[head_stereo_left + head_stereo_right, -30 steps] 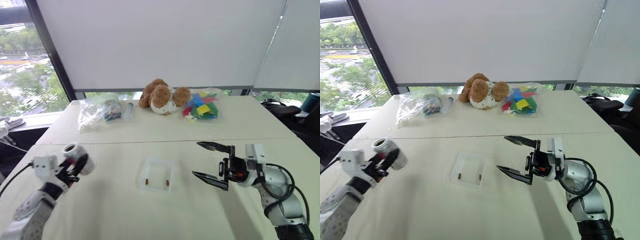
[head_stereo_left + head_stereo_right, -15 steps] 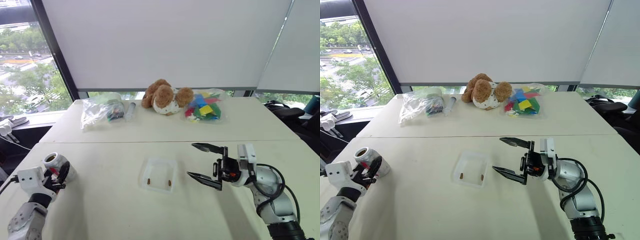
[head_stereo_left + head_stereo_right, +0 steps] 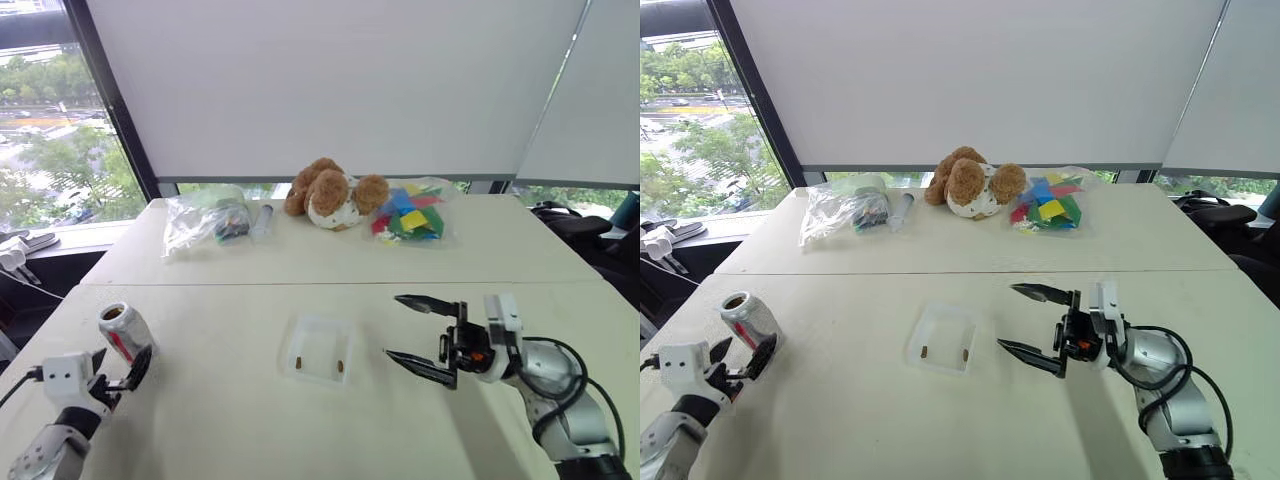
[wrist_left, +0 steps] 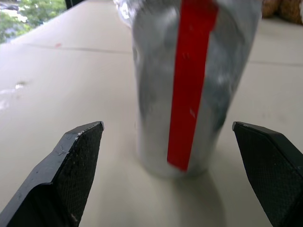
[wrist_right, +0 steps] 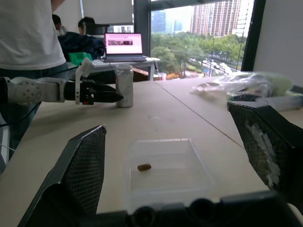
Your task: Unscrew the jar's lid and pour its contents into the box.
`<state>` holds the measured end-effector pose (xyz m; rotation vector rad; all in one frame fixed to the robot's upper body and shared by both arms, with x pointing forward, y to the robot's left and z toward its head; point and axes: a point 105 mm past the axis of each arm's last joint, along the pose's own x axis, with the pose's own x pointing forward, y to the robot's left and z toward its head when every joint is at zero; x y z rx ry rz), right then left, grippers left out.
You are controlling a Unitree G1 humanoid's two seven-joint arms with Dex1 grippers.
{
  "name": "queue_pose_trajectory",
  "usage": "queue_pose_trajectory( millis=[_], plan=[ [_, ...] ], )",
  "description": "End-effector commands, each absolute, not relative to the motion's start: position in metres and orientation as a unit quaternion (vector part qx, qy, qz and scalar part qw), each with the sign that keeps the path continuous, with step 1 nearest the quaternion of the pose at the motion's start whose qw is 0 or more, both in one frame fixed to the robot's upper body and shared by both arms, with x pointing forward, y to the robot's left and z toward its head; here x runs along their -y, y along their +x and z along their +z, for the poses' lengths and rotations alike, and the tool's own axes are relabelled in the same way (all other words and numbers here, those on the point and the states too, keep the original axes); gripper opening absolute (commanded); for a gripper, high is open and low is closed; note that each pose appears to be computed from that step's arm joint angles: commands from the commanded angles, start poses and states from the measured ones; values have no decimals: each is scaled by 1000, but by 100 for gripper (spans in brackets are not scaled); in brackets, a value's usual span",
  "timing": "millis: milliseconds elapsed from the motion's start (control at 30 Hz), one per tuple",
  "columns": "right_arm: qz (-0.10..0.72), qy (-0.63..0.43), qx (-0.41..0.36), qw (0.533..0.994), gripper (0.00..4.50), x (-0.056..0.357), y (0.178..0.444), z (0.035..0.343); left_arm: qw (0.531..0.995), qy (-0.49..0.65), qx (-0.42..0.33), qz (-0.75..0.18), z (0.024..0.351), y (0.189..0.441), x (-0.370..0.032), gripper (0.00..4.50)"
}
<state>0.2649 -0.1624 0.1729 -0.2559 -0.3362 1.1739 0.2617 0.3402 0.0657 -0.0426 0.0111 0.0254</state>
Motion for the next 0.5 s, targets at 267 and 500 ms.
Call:
queue_pose_trajectory(
  millis=[267,500],
  plan=[
    [522,-202,87,824,450,225,231,175,964,187,-62,-181,110,198,-333,447],
    [547,-274,-6,791,450,259,213,167,919,254,-89,-288,139,176,-311,447]
  ],
)
